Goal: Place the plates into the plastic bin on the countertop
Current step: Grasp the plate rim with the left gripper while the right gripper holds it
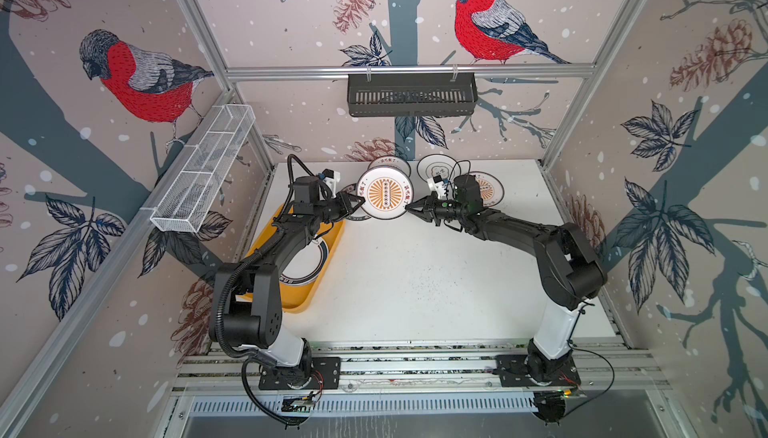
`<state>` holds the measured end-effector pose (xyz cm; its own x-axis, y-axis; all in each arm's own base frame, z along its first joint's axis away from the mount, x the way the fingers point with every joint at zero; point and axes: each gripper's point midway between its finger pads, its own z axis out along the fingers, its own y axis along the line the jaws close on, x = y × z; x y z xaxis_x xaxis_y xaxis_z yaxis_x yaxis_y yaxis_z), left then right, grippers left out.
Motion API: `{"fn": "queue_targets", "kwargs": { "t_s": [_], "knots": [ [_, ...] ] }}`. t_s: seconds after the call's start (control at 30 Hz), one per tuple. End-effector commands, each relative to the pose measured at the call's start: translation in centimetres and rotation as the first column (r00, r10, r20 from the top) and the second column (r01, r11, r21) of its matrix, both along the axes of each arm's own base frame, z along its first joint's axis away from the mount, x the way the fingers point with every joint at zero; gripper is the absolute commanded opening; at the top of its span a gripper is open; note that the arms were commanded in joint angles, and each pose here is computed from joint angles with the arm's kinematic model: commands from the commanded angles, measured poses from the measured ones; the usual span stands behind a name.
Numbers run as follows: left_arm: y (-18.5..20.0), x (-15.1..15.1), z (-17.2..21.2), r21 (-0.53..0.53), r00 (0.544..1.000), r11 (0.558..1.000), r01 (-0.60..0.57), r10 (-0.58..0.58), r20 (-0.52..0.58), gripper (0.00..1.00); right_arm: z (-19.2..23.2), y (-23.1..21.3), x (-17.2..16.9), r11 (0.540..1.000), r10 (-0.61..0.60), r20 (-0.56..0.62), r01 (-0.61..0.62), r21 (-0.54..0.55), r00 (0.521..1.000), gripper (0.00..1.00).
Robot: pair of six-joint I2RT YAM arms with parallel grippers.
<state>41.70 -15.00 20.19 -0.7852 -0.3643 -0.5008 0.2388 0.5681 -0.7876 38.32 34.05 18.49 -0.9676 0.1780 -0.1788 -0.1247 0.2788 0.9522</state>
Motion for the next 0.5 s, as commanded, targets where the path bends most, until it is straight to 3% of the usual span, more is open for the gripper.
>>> {"fn": "queue_targets", "kwargs": {
  "t_s": [0.0, 0.13, 0.27, 0.4, 0.47],
  "knots": [
    [0.0, 0.3, 1.5, -0.019, 0.998, 1.0, 0.008, -0.006, 0.059, 0.06, 1.1, 0.3, 0.0, 0.999, 0.029, 0.057, -0.03, 0.03, 0.998, 0.04],
    [0.0, -0.1, 1.0, -0.022, 0.999, 1.0, 0.012, -0.011, 0.048, 0.0, 1.2, 0.4, 0.0, 0.999, 0.028, 0.063, -0.03, 0.031, 0.998, 0.09],
    [-0.1, -0.2, 1.4, -0.031, 0.998, 0.999, 0.017, -0.015, 0.056, 0.0, 1.4, 0.4, 0.1, 0.999, 0.021, 0.071, -0.024, 0.032, 0.997, 0.14],
    [-0.1, -0.4, 2.1, -0.041, 0.997, 0.999, 0.023, -0.02, 0.074, 0.0, 1.5, 0.4, 0.3, 1.0, 0.012, 0.085, -0.014, 0.025, 0.996, 0.27],
    [-0.1, -0.5, 2.4, -0.048, 0.997, 0.999, 0.026, -0.022, 0.079, 0.0, 1.5, 0.2, 0.5, 1.0, -0.005, 0.09, 0.004, 0.015, 0.996, 0.28]
  ]
}}
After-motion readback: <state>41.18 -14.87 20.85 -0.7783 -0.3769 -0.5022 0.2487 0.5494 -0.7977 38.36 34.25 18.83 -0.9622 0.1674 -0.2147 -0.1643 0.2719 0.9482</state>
